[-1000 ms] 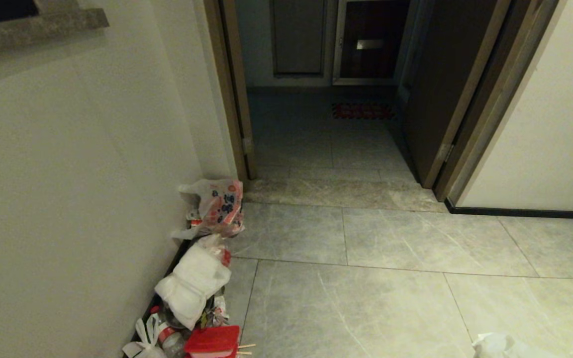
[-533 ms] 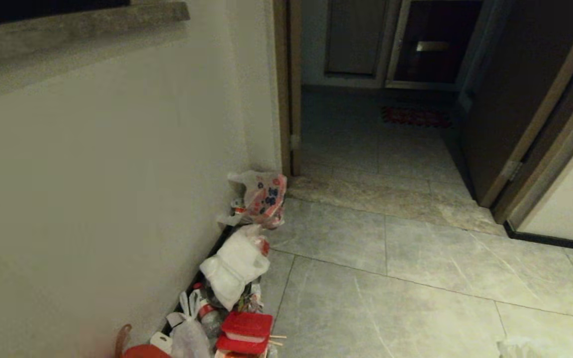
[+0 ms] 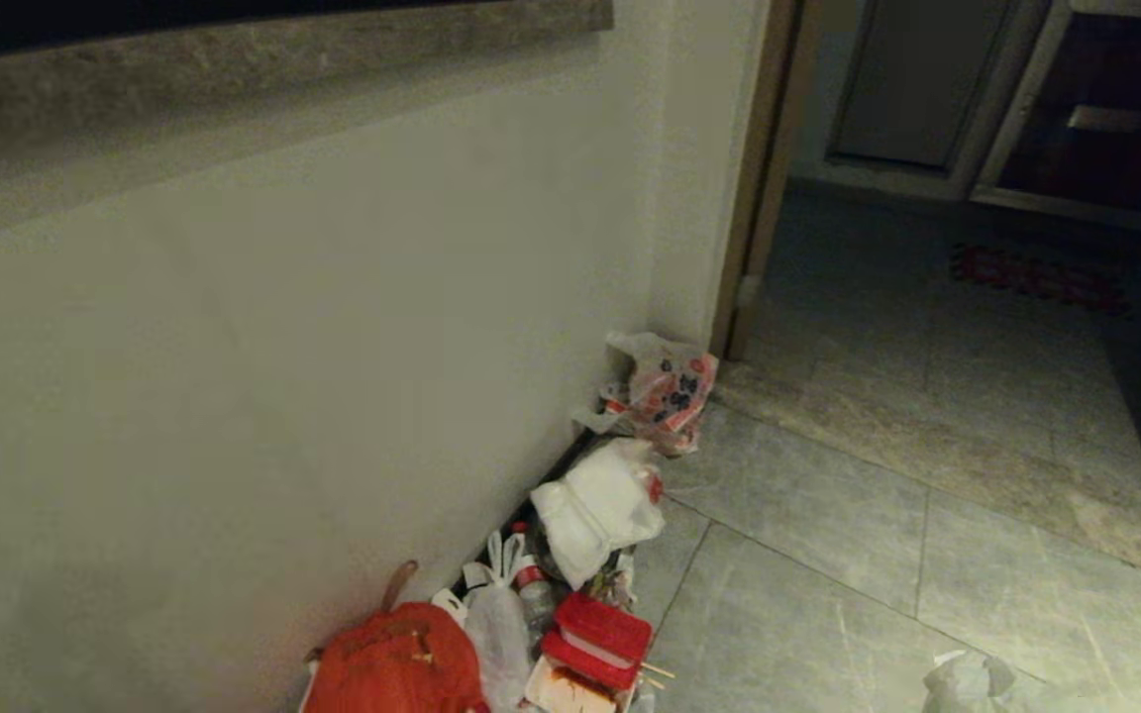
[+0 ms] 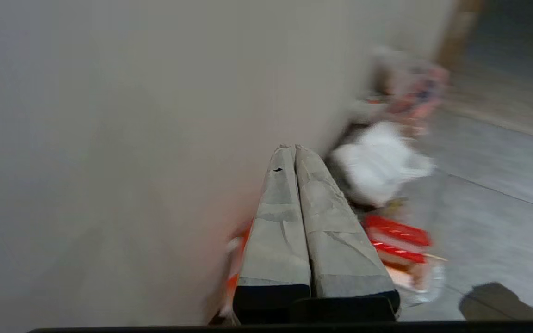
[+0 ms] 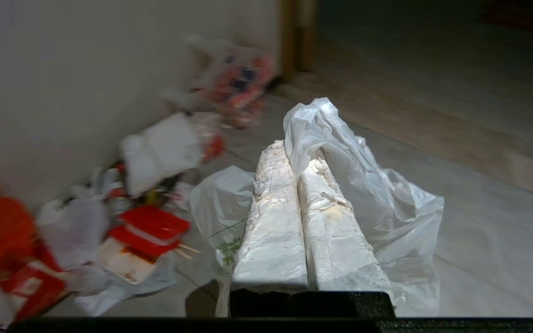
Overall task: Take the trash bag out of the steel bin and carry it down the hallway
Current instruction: Put the trash bag at the door
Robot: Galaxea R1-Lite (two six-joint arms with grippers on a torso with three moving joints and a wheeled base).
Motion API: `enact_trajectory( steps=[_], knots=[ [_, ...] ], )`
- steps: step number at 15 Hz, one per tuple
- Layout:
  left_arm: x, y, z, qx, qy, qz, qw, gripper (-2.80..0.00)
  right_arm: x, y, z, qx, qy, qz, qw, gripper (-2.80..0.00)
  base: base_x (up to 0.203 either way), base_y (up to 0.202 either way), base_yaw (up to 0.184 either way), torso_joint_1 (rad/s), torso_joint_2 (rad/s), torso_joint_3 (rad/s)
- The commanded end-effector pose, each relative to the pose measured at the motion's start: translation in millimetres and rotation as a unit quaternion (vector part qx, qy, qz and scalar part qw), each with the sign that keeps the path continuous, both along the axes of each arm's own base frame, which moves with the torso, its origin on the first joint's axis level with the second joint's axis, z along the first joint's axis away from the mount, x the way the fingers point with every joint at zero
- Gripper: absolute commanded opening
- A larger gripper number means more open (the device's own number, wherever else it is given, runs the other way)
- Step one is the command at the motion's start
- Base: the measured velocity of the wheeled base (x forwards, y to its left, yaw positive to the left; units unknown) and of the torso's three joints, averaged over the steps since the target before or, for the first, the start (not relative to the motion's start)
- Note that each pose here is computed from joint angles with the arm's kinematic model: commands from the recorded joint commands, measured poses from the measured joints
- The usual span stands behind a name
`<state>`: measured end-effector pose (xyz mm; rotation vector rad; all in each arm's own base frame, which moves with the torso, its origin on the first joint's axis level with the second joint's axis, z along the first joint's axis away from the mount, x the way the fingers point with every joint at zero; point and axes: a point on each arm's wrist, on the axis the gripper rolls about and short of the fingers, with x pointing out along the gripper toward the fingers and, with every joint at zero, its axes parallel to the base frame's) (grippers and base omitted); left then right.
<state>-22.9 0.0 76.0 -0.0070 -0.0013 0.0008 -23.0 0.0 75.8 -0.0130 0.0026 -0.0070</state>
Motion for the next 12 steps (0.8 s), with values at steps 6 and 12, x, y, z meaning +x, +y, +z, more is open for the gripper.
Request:
enact_trajectory(
  steps=[6,12],
  knots=[
    [0.1,0.0,0.0,0.000,0.001,0.000,1.0000,-2.80,0.0,0.0,0.1,-0.001,-0.001,0.000,1.000,-2.80,0.001,-0.002,0.041,0.002,0.00,0.000],
    [0.1,0.0,0.0,0.000,0.001,0.000,1.0000,-2.80,0.0,0.0,0.1,0.000,-0.001,0.000,1.000,-2.80,0.000,0.000,0.000,0.000,0.00,0.000]
  ],
)
